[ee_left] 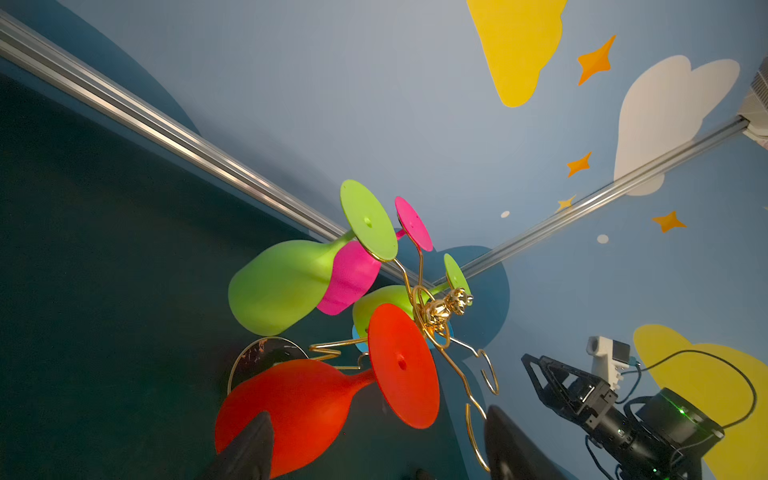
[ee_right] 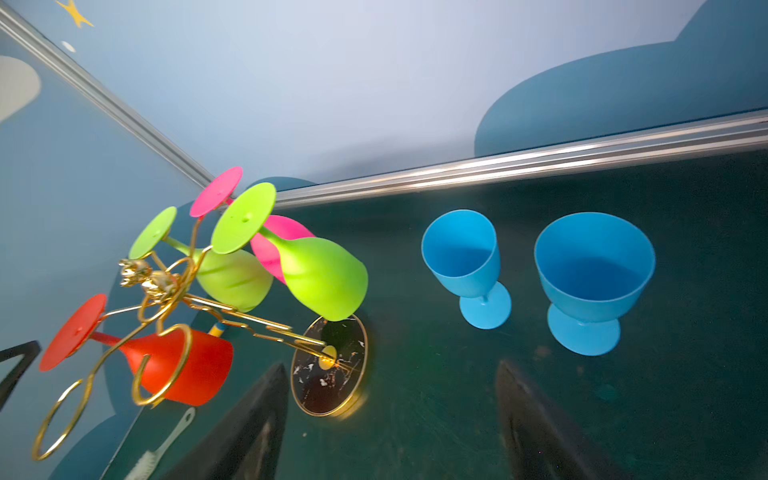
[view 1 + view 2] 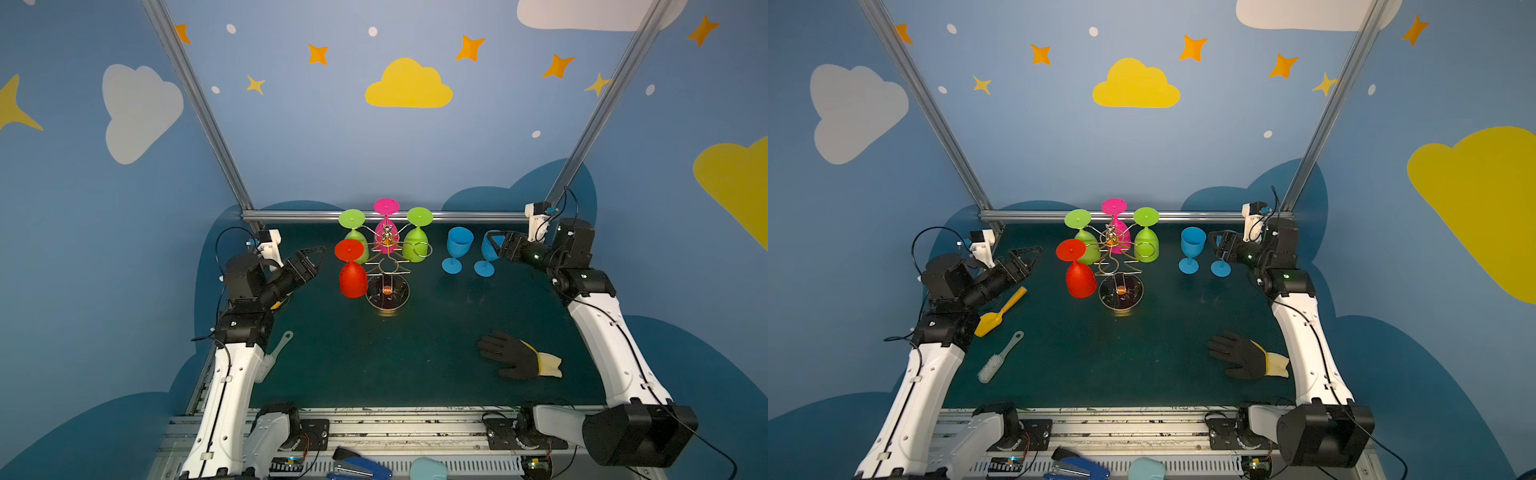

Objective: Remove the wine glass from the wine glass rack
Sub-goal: 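Reach the left gripper to the red glass while the right arm draws back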

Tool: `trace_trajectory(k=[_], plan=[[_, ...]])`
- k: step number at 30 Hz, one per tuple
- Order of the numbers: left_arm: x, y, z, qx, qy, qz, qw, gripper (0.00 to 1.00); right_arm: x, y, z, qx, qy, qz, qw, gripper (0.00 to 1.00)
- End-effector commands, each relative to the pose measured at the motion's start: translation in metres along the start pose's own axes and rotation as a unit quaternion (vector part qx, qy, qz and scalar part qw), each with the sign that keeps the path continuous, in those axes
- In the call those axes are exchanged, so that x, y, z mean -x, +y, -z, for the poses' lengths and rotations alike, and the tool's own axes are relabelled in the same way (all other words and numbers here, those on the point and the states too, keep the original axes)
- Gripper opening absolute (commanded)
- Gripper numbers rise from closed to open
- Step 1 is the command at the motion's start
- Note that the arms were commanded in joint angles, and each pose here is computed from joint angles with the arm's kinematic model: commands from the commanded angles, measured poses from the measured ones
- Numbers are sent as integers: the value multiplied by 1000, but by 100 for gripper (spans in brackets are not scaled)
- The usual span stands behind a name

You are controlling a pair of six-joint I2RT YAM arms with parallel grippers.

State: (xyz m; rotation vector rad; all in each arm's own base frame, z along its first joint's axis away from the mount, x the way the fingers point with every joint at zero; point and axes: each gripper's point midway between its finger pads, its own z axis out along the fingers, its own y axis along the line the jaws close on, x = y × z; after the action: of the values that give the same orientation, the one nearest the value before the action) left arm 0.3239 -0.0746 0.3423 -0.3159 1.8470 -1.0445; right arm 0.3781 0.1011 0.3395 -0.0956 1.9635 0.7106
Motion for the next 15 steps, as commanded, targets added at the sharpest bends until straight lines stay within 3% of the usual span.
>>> trace_trajectory(k=[1, 15], plan=[[-9, -3, -3, -22, 29, -4, 999, 73, 3, 29, 10, 58, -22, 6, 998, 77], [-19, -5, -24, -59, 68, 3, 996, 64, -24, 52, 13, 85, 6, 14, 996, 77]])
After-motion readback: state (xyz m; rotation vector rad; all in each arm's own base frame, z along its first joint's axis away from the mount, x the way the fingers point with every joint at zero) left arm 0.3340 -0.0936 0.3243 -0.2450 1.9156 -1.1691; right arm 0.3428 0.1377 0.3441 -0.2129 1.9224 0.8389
